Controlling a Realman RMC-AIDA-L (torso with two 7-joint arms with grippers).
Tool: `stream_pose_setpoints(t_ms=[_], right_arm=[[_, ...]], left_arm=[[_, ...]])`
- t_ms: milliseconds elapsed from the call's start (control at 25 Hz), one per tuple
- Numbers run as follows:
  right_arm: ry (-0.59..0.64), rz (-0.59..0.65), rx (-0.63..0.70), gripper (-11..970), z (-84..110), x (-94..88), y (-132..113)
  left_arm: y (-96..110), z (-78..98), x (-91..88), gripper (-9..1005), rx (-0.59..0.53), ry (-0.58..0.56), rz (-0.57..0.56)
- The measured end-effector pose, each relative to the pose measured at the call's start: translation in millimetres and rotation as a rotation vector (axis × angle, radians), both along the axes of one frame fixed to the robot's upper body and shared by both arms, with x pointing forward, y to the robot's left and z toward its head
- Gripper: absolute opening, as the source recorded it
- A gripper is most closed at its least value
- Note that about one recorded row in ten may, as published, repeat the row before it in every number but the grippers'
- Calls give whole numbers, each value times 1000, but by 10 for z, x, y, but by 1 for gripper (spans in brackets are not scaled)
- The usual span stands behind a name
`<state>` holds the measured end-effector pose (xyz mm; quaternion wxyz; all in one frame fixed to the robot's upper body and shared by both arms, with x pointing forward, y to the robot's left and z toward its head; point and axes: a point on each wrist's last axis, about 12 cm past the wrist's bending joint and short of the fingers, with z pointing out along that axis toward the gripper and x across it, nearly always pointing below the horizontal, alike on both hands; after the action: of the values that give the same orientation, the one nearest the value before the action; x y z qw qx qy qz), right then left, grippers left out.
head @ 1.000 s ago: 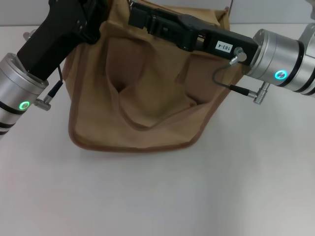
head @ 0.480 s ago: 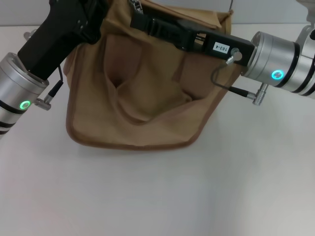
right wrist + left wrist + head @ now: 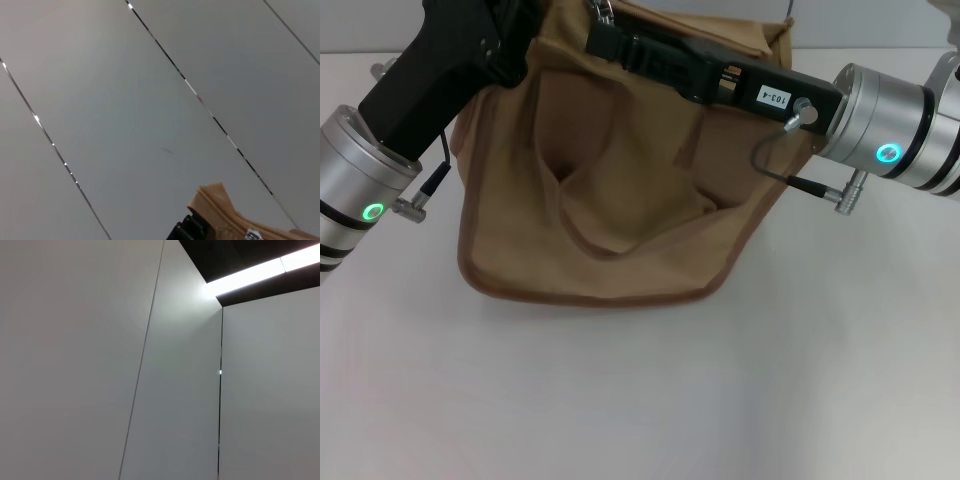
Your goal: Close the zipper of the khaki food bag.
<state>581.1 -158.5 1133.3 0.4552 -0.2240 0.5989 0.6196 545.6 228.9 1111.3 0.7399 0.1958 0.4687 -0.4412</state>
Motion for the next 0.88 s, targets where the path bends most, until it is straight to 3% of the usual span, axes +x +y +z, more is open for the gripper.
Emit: stream_pose_setpoints(t_ms=[600,880], right_arm=[[-12,18,2,483,33,6,36],[-16,15,6,389,52,22,44]], left_arm=[[2,-3,-1,32,1,1,1],[0,-1,1,33,0,1,1]])
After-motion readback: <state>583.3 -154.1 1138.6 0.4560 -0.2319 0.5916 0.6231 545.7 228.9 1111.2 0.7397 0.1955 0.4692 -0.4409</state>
